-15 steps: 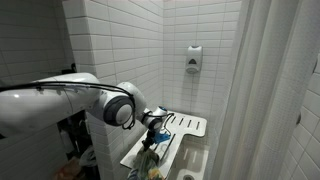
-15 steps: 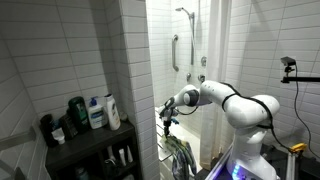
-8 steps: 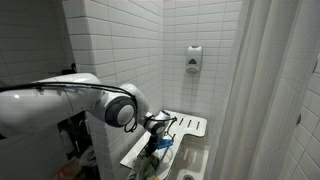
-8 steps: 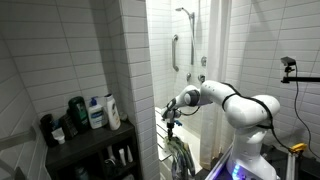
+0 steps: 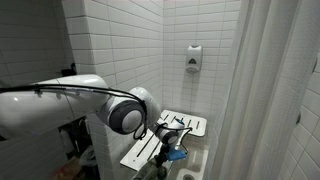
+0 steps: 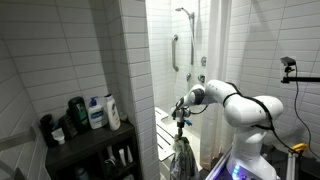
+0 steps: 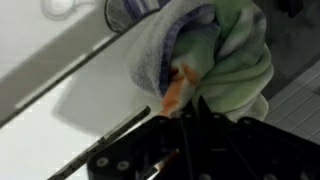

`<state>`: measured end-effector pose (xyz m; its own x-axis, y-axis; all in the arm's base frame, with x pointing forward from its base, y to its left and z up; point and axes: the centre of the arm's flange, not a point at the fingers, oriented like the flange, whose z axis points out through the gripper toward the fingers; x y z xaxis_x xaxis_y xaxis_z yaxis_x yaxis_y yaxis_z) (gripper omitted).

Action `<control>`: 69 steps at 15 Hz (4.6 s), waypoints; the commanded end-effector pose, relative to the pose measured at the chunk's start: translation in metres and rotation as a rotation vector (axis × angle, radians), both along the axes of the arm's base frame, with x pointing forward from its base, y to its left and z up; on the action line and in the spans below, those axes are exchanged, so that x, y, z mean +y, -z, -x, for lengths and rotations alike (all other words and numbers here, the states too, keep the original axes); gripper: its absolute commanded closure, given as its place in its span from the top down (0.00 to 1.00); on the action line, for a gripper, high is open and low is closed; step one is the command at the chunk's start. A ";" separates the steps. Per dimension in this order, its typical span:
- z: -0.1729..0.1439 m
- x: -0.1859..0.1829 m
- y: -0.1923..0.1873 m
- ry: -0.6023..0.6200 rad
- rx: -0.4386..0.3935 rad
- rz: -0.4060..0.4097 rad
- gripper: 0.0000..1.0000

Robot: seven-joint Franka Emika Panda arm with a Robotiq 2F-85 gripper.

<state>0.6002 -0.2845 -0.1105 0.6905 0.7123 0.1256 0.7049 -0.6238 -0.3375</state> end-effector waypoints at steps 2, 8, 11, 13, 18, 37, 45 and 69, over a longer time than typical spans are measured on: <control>-0.027 -0.038 0.048 0.045 0.001 0.011 0.02; -0.059 0.048 0.035 -0.077 -0.005 0.001 0.02; -0.082 0.112 0.029 -0.185 -0.009 0.006 0.02; -0.091 0.139 0.025 -0.225 -0.011 0.012 0.02; -0.086 0.127 -0.023 -0.194 -0.075 0.043 0.02; -0.075 0.078 -0.150 -0.097 -0.367 0.247 0.07; -0.072 0.073 -0.143 -0.118 -0.352 0.235 0.02; 0.116 0.168 -0.351 -0.801 -0.714 0.436 0.02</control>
<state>0.5136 -0.1311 0.1864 -0.0784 0.9968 -0.0120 0.9187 0.0770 0.3875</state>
